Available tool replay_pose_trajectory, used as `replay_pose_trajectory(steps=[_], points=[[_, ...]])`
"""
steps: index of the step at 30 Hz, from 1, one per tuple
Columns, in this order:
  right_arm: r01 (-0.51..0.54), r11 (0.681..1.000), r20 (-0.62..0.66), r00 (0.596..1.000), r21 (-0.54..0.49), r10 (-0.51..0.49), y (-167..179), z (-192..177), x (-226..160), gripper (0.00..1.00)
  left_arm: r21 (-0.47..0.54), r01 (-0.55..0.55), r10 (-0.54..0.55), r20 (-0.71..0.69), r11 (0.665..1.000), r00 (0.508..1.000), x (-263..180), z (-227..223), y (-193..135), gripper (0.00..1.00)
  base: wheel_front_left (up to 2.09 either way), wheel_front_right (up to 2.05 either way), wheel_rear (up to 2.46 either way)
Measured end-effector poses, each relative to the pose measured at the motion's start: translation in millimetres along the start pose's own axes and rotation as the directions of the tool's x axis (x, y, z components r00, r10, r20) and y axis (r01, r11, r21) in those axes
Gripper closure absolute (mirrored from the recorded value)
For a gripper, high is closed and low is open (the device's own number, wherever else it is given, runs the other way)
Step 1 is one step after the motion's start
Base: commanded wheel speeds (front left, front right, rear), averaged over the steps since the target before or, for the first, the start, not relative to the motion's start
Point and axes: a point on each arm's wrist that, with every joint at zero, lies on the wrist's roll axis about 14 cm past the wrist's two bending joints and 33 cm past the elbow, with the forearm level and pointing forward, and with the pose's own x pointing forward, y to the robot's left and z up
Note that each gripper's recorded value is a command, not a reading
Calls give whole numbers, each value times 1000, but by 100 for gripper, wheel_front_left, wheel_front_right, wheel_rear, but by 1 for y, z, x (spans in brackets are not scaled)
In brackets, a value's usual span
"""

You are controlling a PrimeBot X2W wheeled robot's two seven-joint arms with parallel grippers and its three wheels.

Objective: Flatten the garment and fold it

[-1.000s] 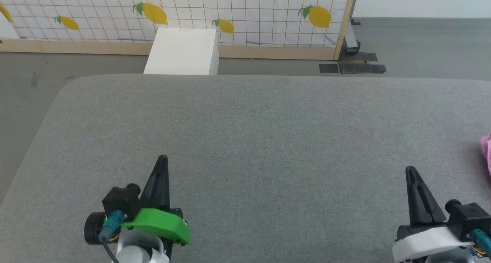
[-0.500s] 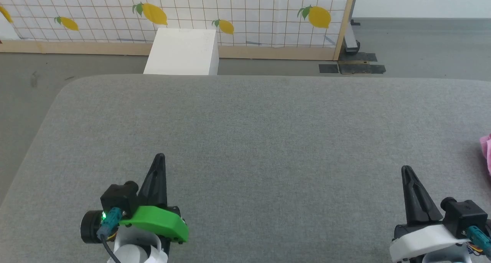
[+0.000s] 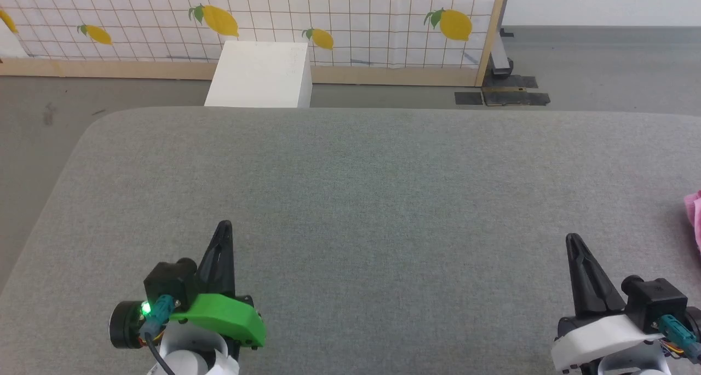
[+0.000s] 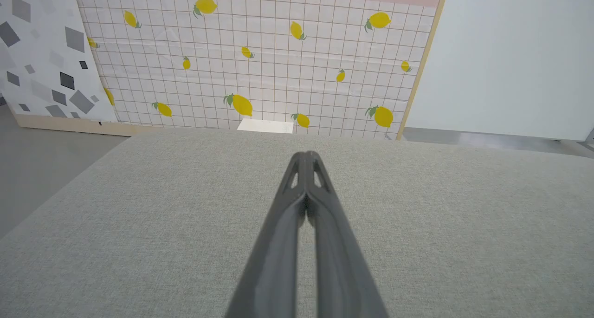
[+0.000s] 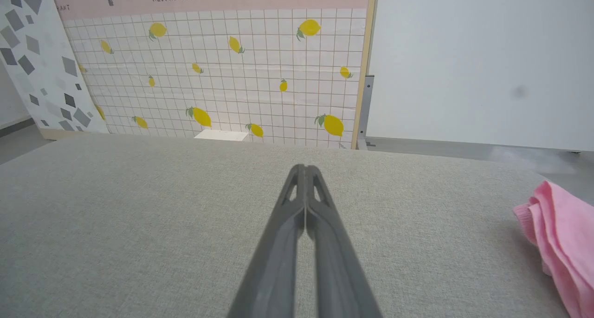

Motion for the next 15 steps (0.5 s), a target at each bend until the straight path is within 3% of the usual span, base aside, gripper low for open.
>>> replay_pose_trajectory(steps=[15], points=[[-15, 1000, -15, 1000, -9, 15, 5, 1, 2, 100, 21, -13, 13, -19, 1000, 1000, -1, 0, 4, 100, 0, 0, 0]])
